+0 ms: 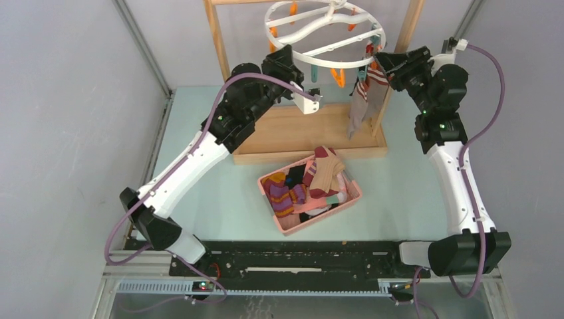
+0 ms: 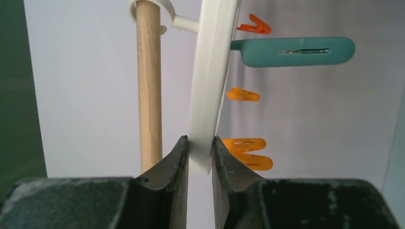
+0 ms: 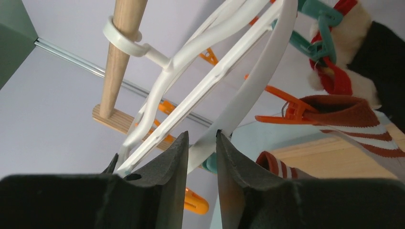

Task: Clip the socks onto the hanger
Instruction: Adjust the hanger on the clothesline.

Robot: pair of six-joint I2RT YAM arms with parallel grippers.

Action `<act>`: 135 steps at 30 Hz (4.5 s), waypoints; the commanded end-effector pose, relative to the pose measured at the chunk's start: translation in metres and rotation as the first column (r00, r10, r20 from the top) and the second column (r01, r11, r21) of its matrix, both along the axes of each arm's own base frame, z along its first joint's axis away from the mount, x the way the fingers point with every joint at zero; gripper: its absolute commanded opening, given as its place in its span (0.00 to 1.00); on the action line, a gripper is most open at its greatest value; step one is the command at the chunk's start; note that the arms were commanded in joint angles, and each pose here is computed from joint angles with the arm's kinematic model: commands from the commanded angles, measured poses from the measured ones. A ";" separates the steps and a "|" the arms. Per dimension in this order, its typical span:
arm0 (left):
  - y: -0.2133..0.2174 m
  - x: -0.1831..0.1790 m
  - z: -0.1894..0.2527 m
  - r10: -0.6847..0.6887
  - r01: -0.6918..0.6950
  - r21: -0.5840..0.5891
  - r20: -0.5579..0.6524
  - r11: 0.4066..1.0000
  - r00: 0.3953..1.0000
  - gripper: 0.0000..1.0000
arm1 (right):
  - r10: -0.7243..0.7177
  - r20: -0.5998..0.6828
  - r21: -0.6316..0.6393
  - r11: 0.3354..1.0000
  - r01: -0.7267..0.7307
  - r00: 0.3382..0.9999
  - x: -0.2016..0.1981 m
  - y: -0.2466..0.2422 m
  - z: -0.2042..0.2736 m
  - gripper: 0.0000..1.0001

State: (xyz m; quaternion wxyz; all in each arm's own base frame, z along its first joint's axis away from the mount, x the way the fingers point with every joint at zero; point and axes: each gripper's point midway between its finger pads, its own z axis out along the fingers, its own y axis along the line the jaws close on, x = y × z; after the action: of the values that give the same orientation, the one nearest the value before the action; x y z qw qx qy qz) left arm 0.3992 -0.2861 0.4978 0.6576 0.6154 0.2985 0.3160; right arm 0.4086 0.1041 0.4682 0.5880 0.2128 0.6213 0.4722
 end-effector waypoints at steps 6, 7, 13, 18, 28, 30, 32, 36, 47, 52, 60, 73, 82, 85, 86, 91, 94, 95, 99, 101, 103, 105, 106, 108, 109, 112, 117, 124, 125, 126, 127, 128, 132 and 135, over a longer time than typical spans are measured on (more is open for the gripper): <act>0.006 -0.037 0.024 -0.054 0.056 -0.070 0.038 0.996 0.998 0.07 | -0.029 0.068 -0.025 0.999 0.031 0.997 0.015 -0.006 0.027 0.36; 0.003 -0.038 0.022 -0.067 0.069 -0.072 0.033 0.995 0.997 0.08 | -0.031 0.067 -0.029 0.999 0.033 0.997 0.017 -0.007 0.027 0.36; -0.023 -0.040 0.007 -0.114 0.114 -0.054 0.005 0.992 0.994 0.08 | -0.007 0.055 -0.046 0.999 0.010 0.998 0.031 -0.003 0.026 0.36; -0.044 -0.040 -0.002 -0.134 0.134 -0.039 -0.011 0.990 0.991 0.09 | 0.005 0.060 -0.071 0.998 -0.001 0.998 0.039 -0.001 0.027 0.37; -0.079 -0.031 -0.010 -0.153 0.151 -0.057 -0.032 0.987 0.988 0.10 | -0.018 0.049 -0.113 0.993 0.024 0.999 0.053 -0.011 0.028 0.44; -0.083 -0.028 -0.011 -0.149 0.147 -0.063 -0.032 0.987 0.988 0.11 | -0.014 0.051 -0.125 0.992 0.020 0.999 0.054 -0.012 0.031 0.46; -0.086 -0.024 -0.012 -0.142 0.140 -0.068 -0.032 0.988 0.989 0.12 | -0.017 0.048 -0.132 0.991 0.023 0.999 0.056 -0.016 0.029 0.48; -0.086 -0.019 -0.008 -0.115 0.112 -0.097 -0.021 0.989 0.993 0.18 | -0.038 0.057 -0.154 0.987 0.046 0.998 0.051 -0.028 0.029 0.53; -0.081 -0.020 -0.003 -0.096 0.092 -0.132 -0.024 0.987 0.995 0.26 | -0.045 0.118 -0.225 0.972 0.071 0.992 0.015 -0.035 0.039 0.66; -0.077 -0.021 0.000 -0.087 0.083 -0.140 -0.023 0.987 0.996 0.28 | -0.031 0.141 -0.257 0.964 0.067 0.989 0.002 -0.033 0.038 0.70; -0.069 -0.025 0.006 -0.078 0.074 -0.153 -0.017 0.985 0.997 0.31 | -0.053 0.160 -0.271 0.958 0.096 0.986 -0.019 -0.037 0.032 0.69; -0.053 -0.043 0.013 -0.110 0.103 -0.209 -0.022 0.973 0.994 0.45 | -0.014 0.161 -0.270 0.961 0.058 0.987 -0.030 -0.030 0.026 0.68; -0.047 -0.058 0.012 -0.163 0.145 -0.246 -0.055 0.958 0.985 0.59 | 0.044 0.172 -0.290 0.957 0.008 0.984 -0.043 -0.021 0.019 0.68; -0.046 -0.066 0.002 -0.192 0.163 -0.243 -0.100 0.956 0.976 0.68 | 0.082 0.214 -0.301 0.954 -0.014 0.973 -0.052 -0.015 0.025 0.68; -0.045 -0.069 0.000 -0.201 0.169 -0.251 -0.110 0.953 0.973 0.72 | 0.091 0.223 -0.305 0.952 -0.020 0.971 -0.055 -0.014 0.025 0.68; -0.041 -0.087 -0.005 -0.263 0.207 -0.293 -0.164 0.933 0.951 0.84 | 0.127 0.242 -0.332 0.942 -0.041 0.962 -0.065 -0.007 0.025 0.68; -0.036 -0.094 -0.005 -0.281 0.210 -0.325 -0.189 0.922 0.941 0.84 | 0.161 0.233 -0.349 0.934 -0.072 0.959 -0.069 0.001 0.018 0.67; -0.039 -0.098 -0.006 -0.306 0.232 -0.332 -0.193 0.915 0.932 0.84 | 0.177 0.235 -0.356 0.931 -0.085 0.956 -0.072 0.005 0.017 0.66; -0.033 -0.105 -0.011 -0.324 0.234 -0.358 -0.218 0.904 0.921 0.84 | 0.268 0.243 -0.423 0.894 -0.147 0.932 -0.085 0.032 0.004 0.63; -0.029 -0.109 -0.013 -0.331 0.229 -0.378 -0.231 0.897 0.915 0.84 | 0.306 0.233 -0.465 0.869 -0.170 0.923 -0.089 0.048 -0.007 0.60; -0.023 -0.114 -0.016 -0.340 0.217 -0.411 -0.253 0.885 0.906 0.84 | 0.324 0.234 -0.514 0.842 -0.166 0.917 -0.091 0.065 -0.017 0.52; -0.016 -0.120 -0.021 -0.346 0.202 -0.441 -0.274 0.874 0.897 0.84 | 0.326 0.235 -0.578 0.805 -0.138 0.916 -0.088 0.081 -0.034 0.42; -0.012 -0.123 -0.024 -0.350 0.196 -0.456 -0.284 0.868 0.893 0.84 | 0.316 0.226 -0.607 0.785 -0.121 0.922 -0.084 0.087 -0.046 0.39; -0.003 -0.130 -0.029 -0.357 0.181 -0.490 -0.295 0.853 0.886 0.84 | 0.282 0.217 -0.647 0.758 -0.078 0.935 -0.074 0.095 -0.065 0.31; 0.001 -0.133 -0.034 -0.362 0.173 -0.504 -0.304 0.846 0.881 0.83 | 0.260 0.218 -0.659 0.750 -0.055 0.941 -0.068 0.097 -0.072 0.29; 0.014 -0.144 -0.044 -0.383 0.152 -0.555 -0.328 0.818 0.864 0.84 | 0.197 0.228 -0.674 0.739 0.008 0.954 -0.049 0.099 -0.087 0.26; 0.039 -0.159 -0.059 -0.415 0.061 -0.680 -0.372 0.731 0.831 0.88 | 0.064 0.218 -0.691 0.715 0.107 0.974 -0.024 0.088 -0.109 0.26; 0.052 -0.185 -0.095 -0.536 -0.020 -0.802 -0.417 0.597 0.734 0.96 | -0.030 0.227 -0.687 0.704 0.182 0.973 -0.012 0.068 -0.112 0.26; 0.054 -0.188 -0.100 -0.546 -0.022 -0.808 -0.418 0.589 0.726 0.96 | -0.033 0.228 -0.685 0.704 0.184 0.973 -0.011 0.067 -0.111 0.26; 0.056 -0.191 -0.104 -0.562 -0.033 -0.821 -0.418 0.570 0.714 0.96 | -0.035 0.228 -0.684 0.706 0.186 0.973 -0.010 0.066 -0.111 0.26; 0.057 -0.193 -0.109 -0.570 -0.042 -0.829 -0.420 0.558 0.706 0.96 | -0.038 0.227 -0.682 0.707 0.187 0.973 -0.009 0.065 -0.111 0.26; 0.059 -0.196 -0.112 -0.580 -0.047 -0.838 -0.416 0.544 0.700 0.96 | -0.039 0.227 -0.682 0.707 0.188 0.973 -0.009 0.064 -0.112 0.26; 0.063 -0.202 -0.124 -0.611 -0.068 -0.860 -0.413 0.505 0.675 0.96 | -0.050 0.219 -0.680 0.708 0.189 0.974 -0.006 0.062 -0.114 0.27; 0.064 -0.205 -0.130 -0.623 -0.084 -0.866 -0.418 0.492 0.661 0.96 | -0.060 0.208 -0.681 0.708 0.188 0.976 -0.004 0.060 -0.118 0.27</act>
State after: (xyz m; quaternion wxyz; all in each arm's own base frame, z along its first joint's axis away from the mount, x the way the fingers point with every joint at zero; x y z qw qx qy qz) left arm 0.2012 -0.2225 0.3604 0.7389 0.3734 0.5259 -0.1951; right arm 0.3994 0.1713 0.3357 0.6864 -0.0371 0.7016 0.1877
